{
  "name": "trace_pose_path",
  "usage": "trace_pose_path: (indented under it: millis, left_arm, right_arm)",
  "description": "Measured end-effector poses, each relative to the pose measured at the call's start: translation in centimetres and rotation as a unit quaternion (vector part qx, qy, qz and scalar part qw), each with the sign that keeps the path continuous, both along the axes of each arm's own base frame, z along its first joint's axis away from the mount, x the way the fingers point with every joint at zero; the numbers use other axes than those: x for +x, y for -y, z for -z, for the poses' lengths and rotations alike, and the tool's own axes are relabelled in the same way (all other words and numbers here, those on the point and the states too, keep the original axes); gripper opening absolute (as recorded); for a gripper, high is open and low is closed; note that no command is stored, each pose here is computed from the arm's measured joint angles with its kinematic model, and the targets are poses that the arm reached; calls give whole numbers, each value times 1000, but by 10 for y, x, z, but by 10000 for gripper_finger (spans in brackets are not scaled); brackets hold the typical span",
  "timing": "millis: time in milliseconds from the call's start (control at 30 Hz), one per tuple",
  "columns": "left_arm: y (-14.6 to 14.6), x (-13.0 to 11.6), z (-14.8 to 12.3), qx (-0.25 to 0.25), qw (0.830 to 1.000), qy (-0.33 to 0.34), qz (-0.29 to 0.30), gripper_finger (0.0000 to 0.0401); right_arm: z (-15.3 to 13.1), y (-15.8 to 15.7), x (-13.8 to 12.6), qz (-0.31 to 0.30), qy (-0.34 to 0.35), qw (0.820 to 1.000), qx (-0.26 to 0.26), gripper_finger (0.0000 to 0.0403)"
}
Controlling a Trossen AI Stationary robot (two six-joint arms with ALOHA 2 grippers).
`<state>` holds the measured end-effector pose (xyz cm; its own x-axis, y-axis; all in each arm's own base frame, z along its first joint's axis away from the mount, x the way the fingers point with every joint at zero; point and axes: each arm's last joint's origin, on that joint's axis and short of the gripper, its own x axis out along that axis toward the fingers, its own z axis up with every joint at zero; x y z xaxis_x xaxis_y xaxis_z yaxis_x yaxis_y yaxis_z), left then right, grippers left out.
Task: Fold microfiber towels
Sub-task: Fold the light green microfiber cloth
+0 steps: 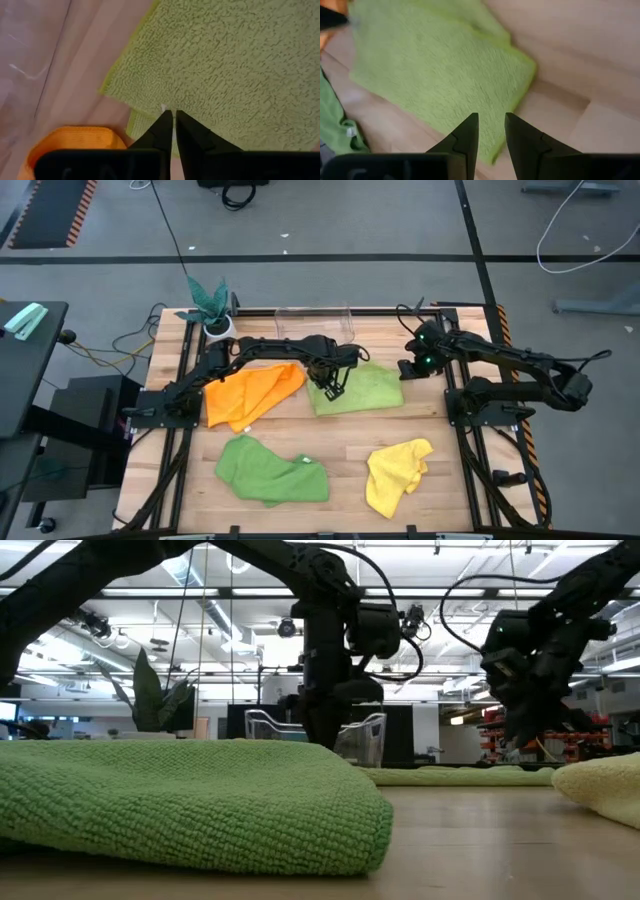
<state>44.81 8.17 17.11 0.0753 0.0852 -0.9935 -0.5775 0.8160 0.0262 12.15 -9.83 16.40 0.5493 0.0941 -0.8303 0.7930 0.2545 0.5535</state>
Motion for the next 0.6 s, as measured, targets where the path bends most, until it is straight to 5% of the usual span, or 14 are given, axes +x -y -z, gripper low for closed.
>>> trace_pose_path:
  millis: [600]
  left_arm:
    - [5,8,-3,5,999,38,12,33]
  right_arm:
    - [44,-15,-6,56,32,997,36,103]
